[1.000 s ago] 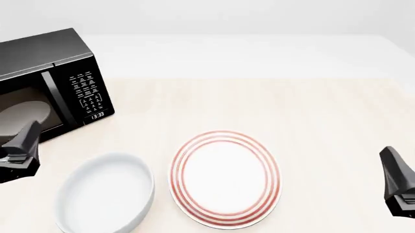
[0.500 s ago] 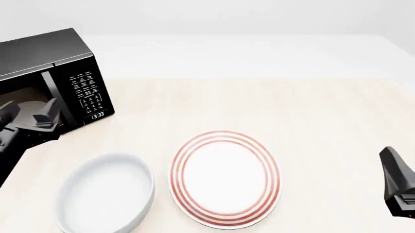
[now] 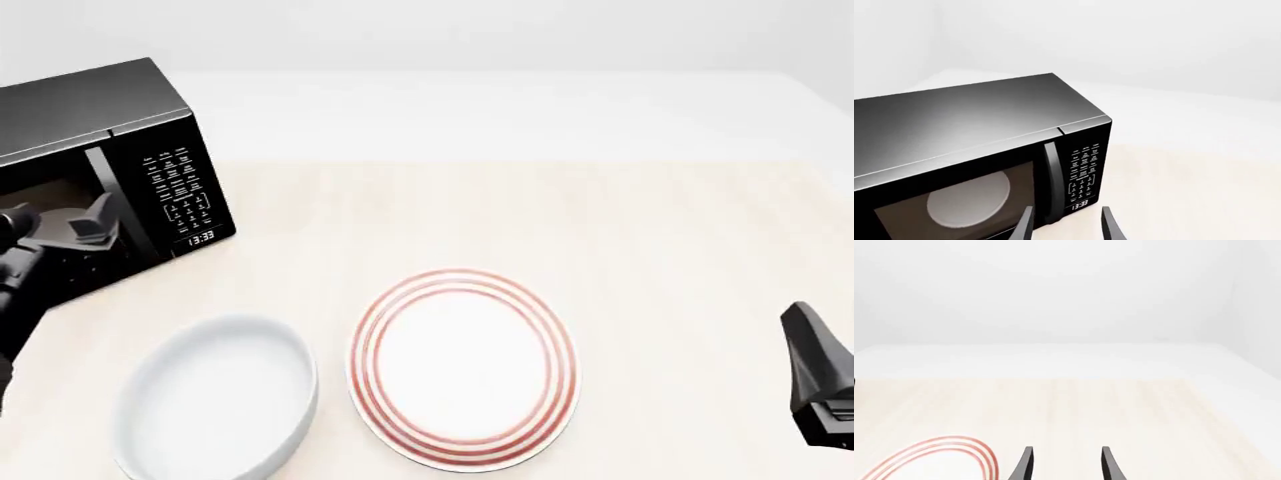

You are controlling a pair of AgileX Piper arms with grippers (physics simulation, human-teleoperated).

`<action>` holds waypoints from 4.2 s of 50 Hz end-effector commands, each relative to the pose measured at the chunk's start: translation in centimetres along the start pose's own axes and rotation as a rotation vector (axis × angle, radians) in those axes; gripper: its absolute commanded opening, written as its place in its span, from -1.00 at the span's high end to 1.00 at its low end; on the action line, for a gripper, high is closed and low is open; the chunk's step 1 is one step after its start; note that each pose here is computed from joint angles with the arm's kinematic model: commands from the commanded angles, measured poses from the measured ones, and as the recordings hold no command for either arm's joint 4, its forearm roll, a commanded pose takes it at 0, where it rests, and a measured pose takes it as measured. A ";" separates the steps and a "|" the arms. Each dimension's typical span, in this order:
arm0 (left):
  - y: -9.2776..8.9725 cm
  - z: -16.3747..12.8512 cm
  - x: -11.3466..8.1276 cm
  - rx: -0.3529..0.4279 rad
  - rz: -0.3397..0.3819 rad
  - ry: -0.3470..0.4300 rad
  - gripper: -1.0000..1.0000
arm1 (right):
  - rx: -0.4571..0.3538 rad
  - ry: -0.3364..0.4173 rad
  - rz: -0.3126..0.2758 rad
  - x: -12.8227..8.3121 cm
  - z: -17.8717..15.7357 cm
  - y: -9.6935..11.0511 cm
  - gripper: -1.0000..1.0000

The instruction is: Open the microwave.

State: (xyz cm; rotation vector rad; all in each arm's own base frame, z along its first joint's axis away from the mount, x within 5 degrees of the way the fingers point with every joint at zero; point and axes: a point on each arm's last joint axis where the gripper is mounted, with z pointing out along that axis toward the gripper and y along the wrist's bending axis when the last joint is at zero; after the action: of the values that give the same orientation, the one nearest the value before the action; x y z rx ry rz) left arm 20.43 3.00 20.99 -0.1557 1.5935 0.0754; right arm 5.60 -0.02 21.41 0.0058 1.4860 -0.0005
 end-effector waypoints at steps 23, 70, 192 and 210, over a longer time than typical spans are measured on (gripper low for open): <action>1.0 4.2 2.5 -0.041 -0.030 0.052 -1.00 | 0.000 0.000 0.000 0.0 0.0 0.0 -1.00; 0.7 8.8 5.5 -0.023 -0.063 0.123 -1.00 | 0.000 0.000 0.000 0.0 0.0 0.0 -1.00; -2.3 7.0 5.2 0.084 -0.078 0.106 1.00 | 0.000 0.000 0.000 0.0 0.0 0.0 -1.00; -2.5 6.1 5.2 0.096 -0.073 0.095 1.00 | 0.000 0.000 0.000 0.0 0.0 0.0 -1.00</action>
State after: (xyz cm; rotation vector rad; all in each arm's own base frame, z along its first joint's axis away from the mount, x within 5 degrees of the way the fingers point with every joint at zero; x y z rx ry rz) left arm 26.36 3.22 14.18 -0.2519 1.7513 0.0195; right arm 5.60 -0.02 21.41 0.0058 1.4860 -0.0006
